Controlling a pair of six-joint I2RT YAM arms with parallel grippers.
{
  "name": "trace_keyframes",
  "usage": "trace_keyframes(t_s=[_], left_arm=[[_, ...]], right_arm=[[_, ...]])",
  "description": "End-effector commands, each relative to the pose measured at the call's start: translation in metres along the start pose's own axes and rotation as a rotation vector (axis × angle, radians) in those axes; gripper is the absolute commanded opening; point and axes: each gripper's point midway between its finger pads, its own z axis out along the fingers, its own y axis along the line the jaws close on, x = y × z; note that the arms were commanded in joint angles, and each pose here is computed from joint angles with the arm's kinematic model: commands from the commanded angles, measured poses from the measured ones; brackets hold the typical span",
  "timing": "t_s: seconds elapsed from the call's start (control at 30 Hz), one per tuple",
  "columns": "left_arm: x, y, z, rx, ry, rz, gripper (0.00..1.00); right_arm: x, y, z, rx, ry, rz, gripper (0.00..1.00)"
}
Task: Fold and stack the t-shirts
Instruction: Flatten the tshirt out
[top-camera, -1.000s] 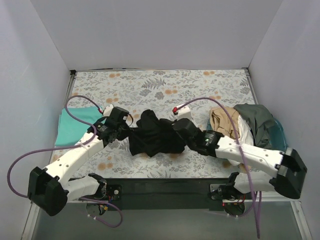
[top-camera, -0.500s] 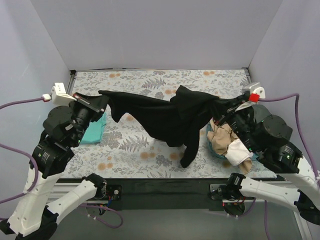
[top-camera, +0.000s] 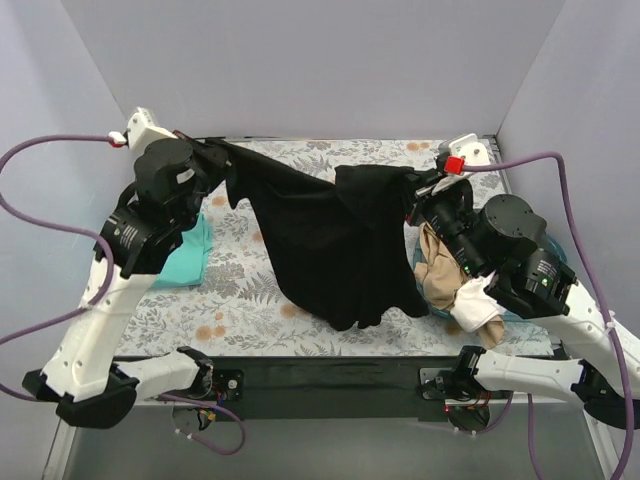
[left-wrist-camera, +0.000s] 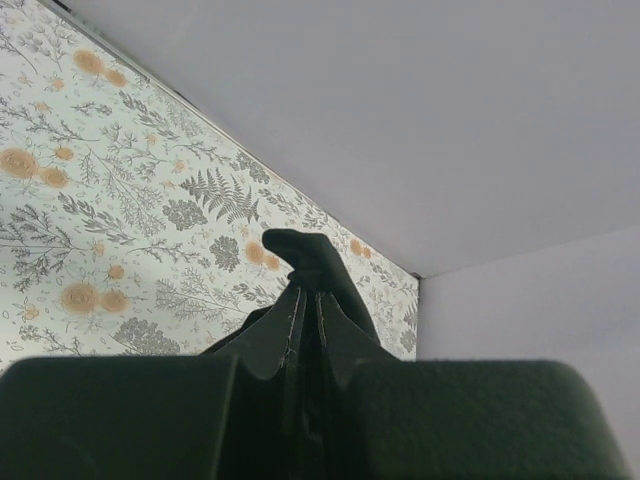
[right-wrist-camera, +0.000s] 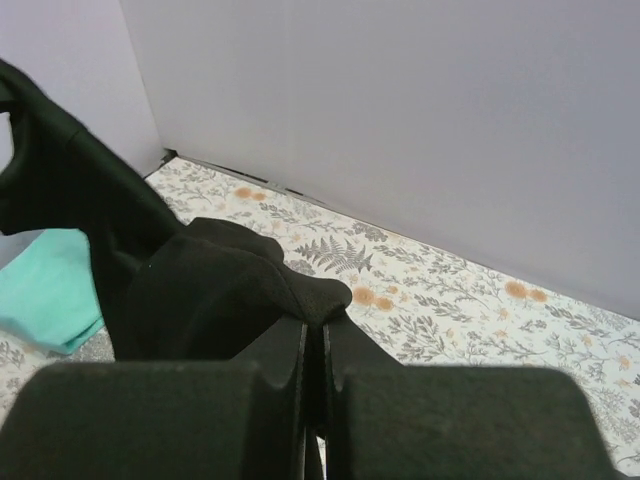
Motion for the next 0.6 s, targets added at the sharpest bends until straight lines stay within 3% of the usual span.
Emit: trace_keyframes(t_s=[0.0, 0.3, 0.43, 0.57], left_arm=[[-0.035, -0.008, -0.013, -0.014, -0.082, -0.014, 0.0], [-0.099, -0.059, -0.118, 0.406, -0.136, -0.06, 0.0], [-0.109, -0.074, -0.146, 0.518, -0.12, -0.056, 0.0], [-0.107, -0.079, -0.147, 0.539, -0.111, -0.051, 0.0]], right_arm=[[-0.065, -0.022, -0.021, 0.033, -0.165, 0.056, 0.01], [-0.129, -0.011, -0.075, -0.202, -0.36, 0.108, 0.01], [-0.143, -0.008, -0.091, -0.267, -0.406, 0.129, 0.01], [-0.14, -0.009, -0.086, -0.25, -0.394, 0.136, 0.01]])
